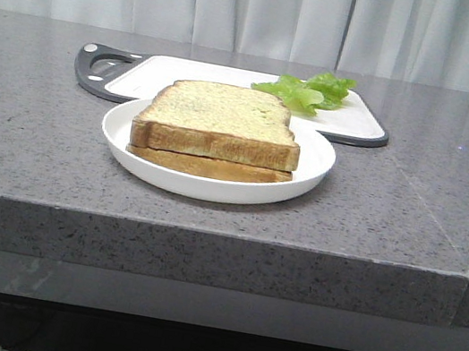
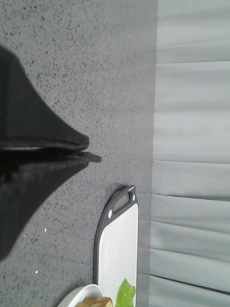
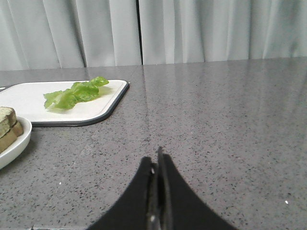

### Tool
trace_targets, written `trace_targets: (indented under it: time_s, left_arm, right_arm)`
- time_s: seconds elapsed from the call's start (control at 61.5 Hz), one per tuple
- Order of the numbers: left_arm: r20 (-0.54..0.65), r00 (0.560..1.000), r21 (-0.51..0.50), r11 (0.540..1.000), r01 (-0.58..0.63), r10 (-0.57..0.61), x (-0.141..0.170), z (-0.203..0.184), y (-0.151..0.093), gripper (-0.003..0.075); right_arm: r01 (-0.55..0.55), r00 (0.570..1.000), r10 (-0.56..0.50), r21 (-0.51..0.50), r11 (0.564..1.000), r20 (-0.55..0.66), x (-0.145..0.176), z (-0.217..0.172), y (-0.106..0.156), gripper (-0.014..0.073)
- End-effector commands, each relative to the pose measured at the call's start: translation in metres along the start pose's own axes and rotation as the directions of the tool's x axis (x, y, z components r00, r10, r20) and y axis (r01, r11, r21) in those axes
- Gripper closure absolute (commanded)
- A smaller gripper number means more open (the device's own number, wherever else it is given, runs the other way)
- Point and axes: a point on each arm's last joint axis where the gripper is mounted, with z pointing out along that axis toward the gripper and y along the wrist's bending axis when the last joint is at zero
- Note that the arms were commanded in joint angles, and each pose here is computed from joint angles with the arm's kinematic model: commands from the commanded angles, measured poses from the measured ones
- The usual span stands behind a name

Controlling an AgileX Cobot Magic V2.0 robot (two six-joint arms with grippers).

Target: Left arm grabs bread, right arm adds lettuce

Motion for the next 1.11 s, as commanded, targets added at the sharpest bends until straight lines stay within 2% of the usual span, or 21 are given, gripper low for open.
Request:
trace_targets:
  time_s: [0.0, 0.878, 0.975, 1.089]
  left_arm:
    - [0.096, 0.995, -0.001, 1.000, 0.010, -0.010, -0.007, -0.002, 0.000, 0.0741]
    - [0.111, 0.994, -0.001, 1.000, 0.010, -0.010, -0.008, -0.002, 0.000, 0.0741]
    - [0.150, 0.989, 0.001, 1.000, 0.019, -0.019, -0.017, -0.003, 0.000, 0.0741]
    - [0.198, 0.978, 0.013, 0.998, 0.067, -0.069, -0.042, -0.008, -0.001, 0.0741]
  right_arm:
    - [0.011, 0.994, -0.010, -0.009, 1.000, 0.109, -0.010, -0.002, 0.001, 0.0713]
    - [0.011, 0.992, -0.010, -0.011, 1.000, 0.127, -0.012, -0.002, 0.001, 0.0713]
    - [0.008, 0.992, -0.006, -0.012, 1.000, 0.129, -0.017, -0.003, 0.002, 0.0713]
    - [0.007, 0.989, -0.005, -0.015, 1.000, 0.149, -0.038, -0.008, 0.005, 0.0713]
